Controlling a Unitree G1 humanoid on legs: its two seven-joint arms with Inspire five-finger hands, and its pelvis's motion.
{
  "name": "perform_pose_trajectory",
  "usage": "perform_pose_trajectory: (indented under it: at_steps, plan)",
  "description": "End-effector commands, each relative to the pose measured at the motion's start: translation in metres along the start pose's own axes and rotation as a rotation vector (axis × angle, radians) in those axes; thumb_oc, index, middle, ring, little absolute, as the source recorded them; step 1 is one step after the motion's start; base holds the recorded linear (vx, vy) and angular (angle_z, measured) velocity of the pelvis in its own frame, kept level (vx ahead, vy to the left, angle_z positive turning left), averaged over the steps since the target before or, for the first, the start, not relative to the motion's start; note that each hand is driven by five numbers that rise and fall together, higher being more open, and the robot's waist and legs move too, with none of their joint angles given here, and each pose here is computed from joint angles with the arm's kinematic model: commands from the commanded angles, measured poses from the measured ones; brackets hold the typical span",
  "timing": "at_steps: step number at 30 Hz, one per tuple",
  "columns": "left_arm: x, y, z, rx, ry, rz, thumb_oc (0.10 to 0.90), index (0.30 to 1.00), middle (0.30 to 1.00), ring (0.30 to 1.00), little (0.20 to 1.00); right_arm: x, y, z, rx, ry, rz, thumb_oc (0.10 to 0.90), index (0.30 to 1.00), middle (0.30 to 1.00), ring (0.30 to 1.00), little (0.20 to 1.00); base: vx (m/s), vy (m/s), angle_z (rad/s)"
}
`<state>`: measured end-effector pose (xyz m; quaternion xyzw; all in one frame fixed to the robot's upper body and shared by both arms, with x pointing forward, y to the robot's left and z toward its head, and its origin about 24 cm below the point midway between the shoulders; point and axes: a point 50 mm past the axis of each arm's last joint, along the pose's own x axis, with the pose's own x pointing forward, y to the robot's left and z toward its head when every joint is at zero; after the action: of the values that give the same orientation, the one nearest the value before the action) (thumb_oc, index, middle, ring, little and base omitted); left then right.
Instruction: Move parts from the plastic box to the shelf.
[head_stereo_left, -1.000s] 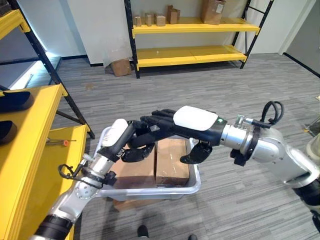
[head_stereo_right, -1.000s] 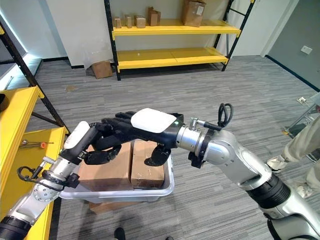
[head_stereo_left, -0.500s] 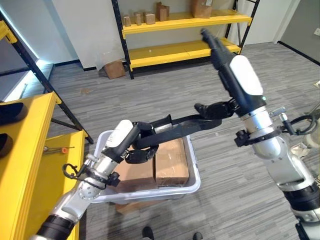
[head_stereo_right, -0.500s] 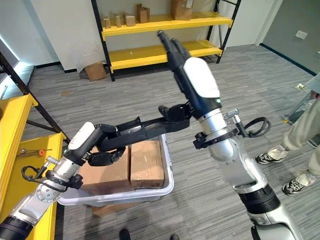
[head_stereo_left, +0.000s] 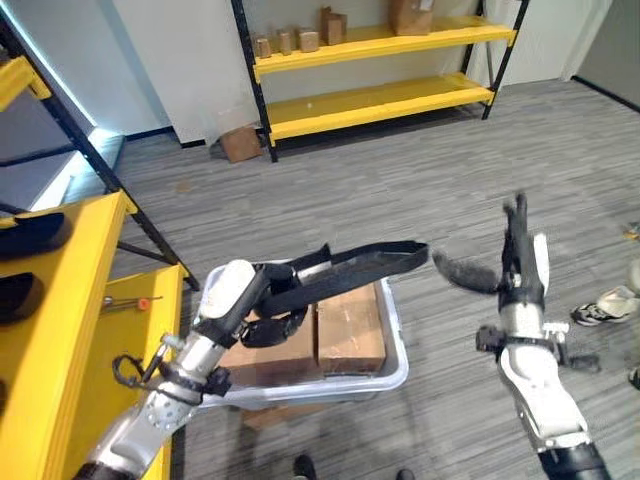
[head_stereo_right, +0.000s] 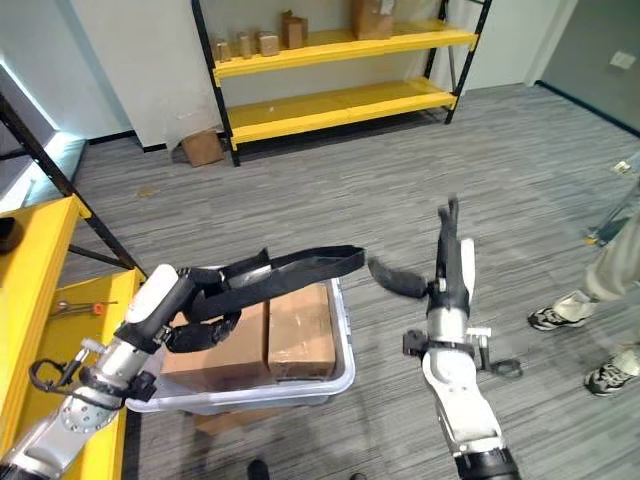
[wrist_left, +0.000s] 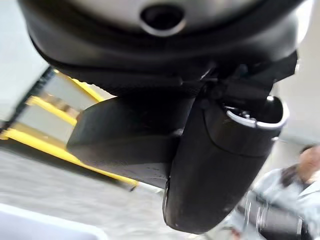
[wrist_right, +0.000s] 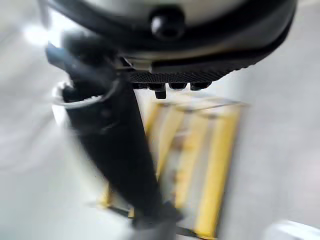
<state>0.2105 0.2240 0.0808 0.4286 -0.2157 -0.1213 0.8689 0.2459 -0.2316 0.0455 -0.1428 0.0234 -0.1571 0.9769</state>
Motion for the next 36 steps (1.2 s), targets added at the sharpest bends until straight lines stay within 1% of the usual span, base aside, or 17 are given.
perform_pose_trajectory:
  at_steps: [1,2,4,7,10,12,15,19,24,27,36]
  plan:
    - [0.025,0.067,0.030,0.030,-0.254,0.426,0.400,0.300,0.300,0.300,0.300,0.010,0.010,0.053,0.084,-0.237,0.105,0.900,1.000,1.000,1.000,1.000,-0.08,-0.111,0.21]
    - [0.020,0.067,0.030,0.022,-0.249,0.434,0.400,0.300,0.300,0.300,0.300,0.007,0.014,0.044,0.078,-0.200,0.136,0.900,1.000,1.000,1.000,1.000,-0.11,-0.136,0.15]
    - [0.013,0.062,0.031,0.026,-0.244,0.437,0.400,0.300,0.300,0.300,0.300,0.004,0.020,0.038,0.056,-0.194,0.178,0.900,1.000,1.000,1.000,1.000,-0.11,-0.112,0.21]
    - [0.007,0.058,0.030,0.034,-0.214,0.449,0.400,0.300,0.300,0.300,0.300,0.002,0.026,0.039,0.035,-0.220,0.219,0.900,1.000,1.000,1.000,1.000,-0.07,-0.065,0.34]
    - [0.005,0.055,0.030,0.025,-0.213,0.450,0.400,0.300,0.300,0.300,0.300,0.002,0.030,0.041,0.022,-0.227,0.222,0.900,1.000,1.000,1.000,1.000,-0.10,-0.040,0.37]
    - [0.008,0.053,0.033,0.019,-0.247,0.437,0.400,0.300,0.300,0.300,0.300,0.000,0.030,0.043,0.021,-0.231,0.201,0.900,1.000,1.000,1.000,1.000,-0.19,-0.058,0.56]
    - [0.015,0.054,0.038,0.035,-0.277,0.437,0.400,0.300,0.300,0.300,0.300,-0.003,0.025,0.044,0.017,-0.250,0.195,0.900,1.000,1.000,1.000,1.000,-0.11,-0.029,1.42]
    - [0.021,0.057,0.044,0.051,-0.335,0.436,0.400,0.300,0.300,0.300,0.300,-0.001,0.019,0.044,0.025,-0.277,0.165,0.900,1.000,1.000,1.000,1.000,-0.17,0.057,0.61]
    - [0.036,0.059,0.057,0.090,-0.414,0.384,0.400,0.300,0.300,0.300,0.300,0.000,0.017,0.055,0.045,-0.350,0.152,0.900,1.000,1.000,1.000,1.000,-0.16,0.206,0.75]
    - [0.043,0.054,0.064,0.084,-0.443,0.351,0.400,0.300,0.300,0.300,0.300,0.000,0.022,0.060,0.055,-0.356,0.151,0.900,1.000,1.000,1.000,1.000,-0.11,0.238,0.33]
    - [0.030,0.050,0.073,0.060,-0.474,0.301,0.400,0.300,0.300,0.300,0.300,-0.004,0.041,0.073,0.104,-0.377,0.195,0.900,1.000,1.000,1.000,1.000,-0.14,0.205,0.34]
